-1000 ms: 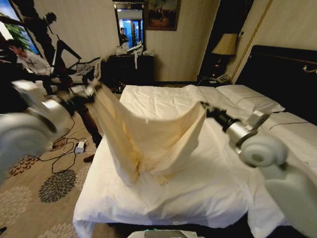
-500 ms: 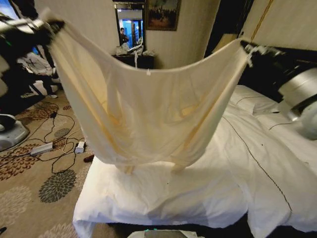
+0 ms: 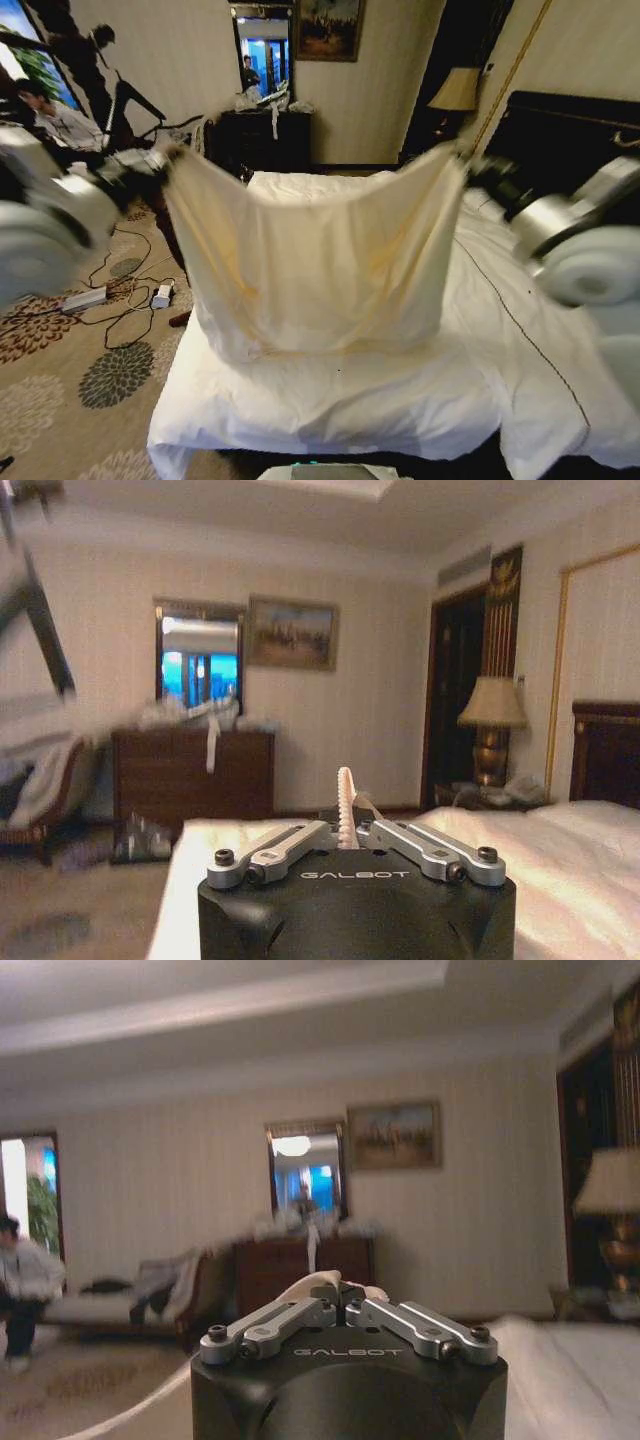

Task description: Pick up the clothes from the bed and hang them on the clothes hanger.

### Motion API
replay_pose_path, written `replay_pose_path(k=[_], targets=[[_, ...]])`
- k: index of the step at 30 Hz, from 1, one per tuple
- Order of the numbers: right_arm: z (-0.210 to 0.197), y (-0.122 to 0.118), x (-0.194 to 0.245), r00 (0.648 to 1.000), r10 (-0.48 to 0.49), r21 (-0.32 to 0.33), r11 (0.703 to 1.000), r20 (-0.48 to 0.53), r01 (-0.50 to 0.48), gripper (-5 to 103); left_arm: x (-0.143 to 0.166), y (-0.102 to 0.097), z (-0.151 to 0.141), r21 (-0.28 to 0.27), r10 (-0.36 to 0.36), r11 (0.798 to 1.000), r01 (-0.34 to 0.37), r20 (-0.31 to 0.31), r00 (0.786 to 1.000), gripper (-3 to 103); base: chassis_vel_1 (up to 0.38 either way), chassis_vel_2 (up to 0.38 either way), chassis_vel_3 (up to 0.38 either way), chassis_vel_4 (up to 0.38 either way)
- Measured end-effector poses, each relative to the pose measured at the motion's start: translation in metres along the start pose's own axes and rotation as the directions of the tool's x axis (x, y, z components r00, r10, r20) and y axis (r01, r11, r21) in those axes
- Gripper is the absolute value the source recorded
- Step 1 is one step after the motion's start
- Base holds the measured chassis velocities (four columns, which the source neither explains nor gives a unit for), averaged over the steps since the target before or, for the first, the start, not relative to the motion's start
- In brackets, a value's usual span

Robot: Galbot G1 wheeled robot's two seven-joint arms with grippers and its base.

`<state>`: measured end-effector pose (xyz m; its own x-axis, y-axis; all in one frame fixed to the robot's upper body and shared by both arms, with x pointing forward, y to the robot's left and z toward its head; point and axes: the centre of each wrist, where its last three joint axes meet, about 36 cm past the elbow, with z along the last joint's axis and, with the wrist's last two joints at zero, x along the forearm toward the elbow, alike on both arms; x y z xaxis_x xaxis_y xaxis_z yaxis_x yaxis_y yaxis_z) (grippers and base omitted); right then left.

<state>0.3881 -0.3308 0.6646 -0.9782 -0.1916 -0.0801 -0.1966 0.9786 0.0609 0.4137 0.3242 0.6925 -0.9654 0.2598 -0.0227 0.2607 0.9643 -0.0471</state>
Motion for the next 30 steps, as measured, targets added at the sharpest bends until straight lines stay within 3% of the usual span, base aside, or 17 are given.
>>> replay_pose_path(k=[2,5,7,9,15,21,25,27,30], targets=[[0.012,0.001,0.001,1.0,0.006,0.006,1.0,-0.02,-0.006,0,-0.005,-0.002,0.012,0.012,0.0,1.0,0.0,-0.014,1.0,0,0.0,0.0,0.0,0.0],[0.073,0.0,0.007,0.99,0.041,0.03,0.999,-0.131,-0.038,0,-0.031,-0.011,0.074,0.043,-0.016,0.999,0.02,-0.092,0.996,0,0.0,0.0,0.0,0.0],[0.081,0.0,0.009,0.988,0.046,0.029,0.999,-0.147,-0.042,0,-0.033,-0.011,0.082,0.042,-0.021,0.999,0.025,-0.101,0.995,0,0.0,0.0,0.0,0.0],[0.133,0.006,0.016,0.969,0.076,0.014,0.997,-0.236,-0.075,0,-0.045,-0.017,0.131,0.027,-0.04,0.999,0.045,-0.159,0.987,0,0.0,0.0,0.0,0.0],[0.219,0.034,0.0,0.937,0.054,0.059,0.998,-0.346,-0.036,0,-0.03,-0.025,0.185,0.049,-0.064,0.996,0.079,-0.244,0.968,0,0.0,0.0,0.0,0.0],[0.284,0.08,0.017,0.889,-0.04,0.074,0.994,-0.456,0.082,0,-0.011,-0.019,0.206,0.055,-0.096,0.992,0.115,-0.281,0.955,0,0.0,0.0,0.0,0.0],[0.292,0.096,0.035,0.873,-0.087,0.075,0.987,-0.48,0.14,-3,-0.007,-0.017,0.208,0.053,-0.101,0.991,0.121,-0.284,0.954,0,0.0,0.0,0.0,0.0],[0.29,0.1,0.041,0.871,-0.098,0.071,0.986,-0.481,0.15,1,-0.006,-0.016,0.208,0.054,-0.103,0.991,0.123,-0.281,0.954,0,0.0,0.0,0.0,0.0],[0.268,0.102,0.057,0.881,-0.115,0.062,0.985,-0.459,0.161,17,-0.005,-0.017,0.207,0.064,-0.107,0.99,0.129,-0.277,0.955,0,0.0,0.0,0.0,0.0]])
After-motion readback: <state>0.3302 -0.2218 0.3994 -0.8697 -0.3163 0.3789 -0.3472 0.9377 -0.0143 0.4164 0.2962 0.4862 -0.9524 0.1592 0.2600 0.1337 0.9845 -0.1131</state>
